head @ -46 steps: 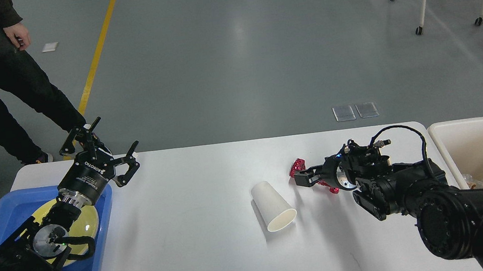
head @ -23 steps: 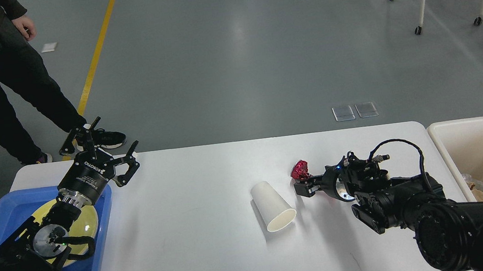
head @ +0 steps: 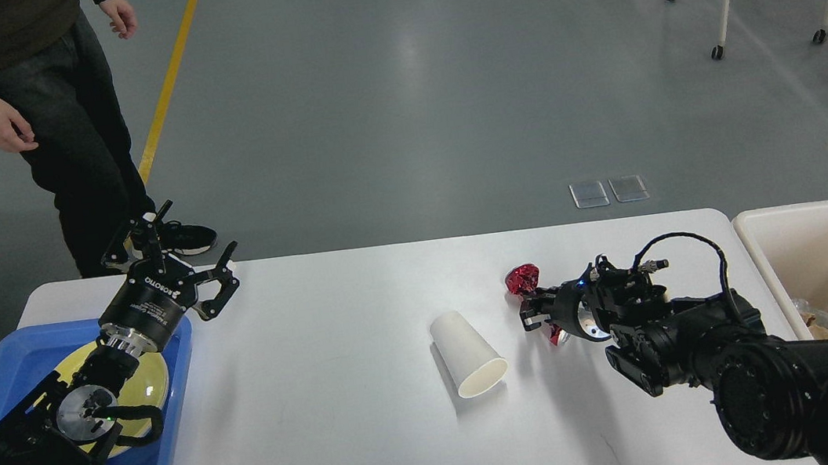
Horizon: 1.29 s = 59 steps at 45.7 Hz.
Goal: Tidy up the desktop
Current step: 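Lift the red dumbbell toy and drop it into the white bin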
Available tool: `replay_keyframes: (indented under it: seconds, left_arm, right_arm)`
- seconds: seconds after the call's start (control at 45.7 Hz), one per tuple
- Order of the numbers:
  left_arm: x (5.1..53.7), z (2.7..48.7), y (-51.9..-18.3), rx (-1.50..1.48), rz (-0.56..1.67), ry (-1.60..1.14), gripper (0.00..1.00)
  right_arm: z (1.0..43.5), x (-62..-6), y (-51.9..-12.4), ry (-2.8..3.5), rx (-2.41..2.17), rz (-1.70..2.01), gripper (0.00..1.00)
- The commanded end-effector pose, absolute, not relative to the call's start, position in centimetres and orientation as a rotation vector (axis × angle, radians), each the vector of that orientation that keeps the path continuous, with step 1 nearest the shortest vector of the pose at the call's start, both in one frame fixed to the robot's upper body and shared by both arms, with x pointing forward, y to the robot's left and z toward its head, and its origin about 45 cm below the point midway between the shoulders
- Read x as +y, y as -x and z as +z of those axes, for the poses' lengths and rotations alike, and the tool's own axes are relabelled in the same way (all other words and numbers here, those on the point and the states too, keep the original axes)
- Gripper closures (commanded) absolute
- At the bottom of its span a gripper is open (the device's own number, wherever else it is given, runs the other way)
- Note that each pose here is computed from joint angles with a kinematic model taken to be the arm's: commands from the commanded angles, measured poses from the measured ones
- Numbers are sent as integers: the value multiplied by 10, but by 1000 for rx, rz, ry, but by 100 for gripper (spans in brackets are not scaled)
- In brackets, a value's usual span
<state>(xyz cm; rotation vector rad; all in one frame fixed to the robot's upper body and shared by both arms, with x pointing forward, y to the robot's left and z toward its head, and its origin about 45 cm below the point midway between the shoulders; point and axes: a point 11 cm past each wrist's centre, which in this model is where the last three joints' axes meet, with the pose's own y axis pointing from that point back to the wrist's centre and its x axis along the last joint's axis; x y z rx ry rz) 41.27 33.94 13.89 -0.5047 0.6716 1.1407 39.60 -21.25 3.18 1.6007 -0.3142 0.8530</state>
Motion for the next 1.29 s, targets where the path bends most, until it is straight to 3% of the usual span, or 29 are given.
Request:
replay_keyframes:
  seconds: [0.0,0.088,0.241,0.503,0.569,0.7,0.875,1.007,1.269]
  left_arm:
    - [339,139,-413,672,1139,504,0]
    - [340,139,-413,672,1141,505,0]
    - [339,139,-413,673,1139,506,0]
    - [340,139,-413,672,1141,505,0]
    - [339,139,-413,672,1140,506,0]
    - [340,139,-413,672,1141,505,0]
    - [340,139,-413,671,1142,506,0]
    - [340,139,-413,671,1142,506,0]
    - [340,139,-413,671,1142,506,0]
  right_arm:
    - [48,-212,-411,-1585,-323,884,100]
    - [71,-236,-427,-1552,-324,859,100]
    - [169,-289,-449,-1537,-285,639,100]
    - [409,-298,-402,-1739,-202,241,100]
    - [465,-295,-394,-1782,-247,285,100]
    - [532,-299,-386,-1816,-382,433,100]
    - [539,-326,-378,-1746,-402,454,100]
    - [521,-362,-376,-1654,-391,408,100]
    - [385,-497,-369,-1447,-436,139,100]
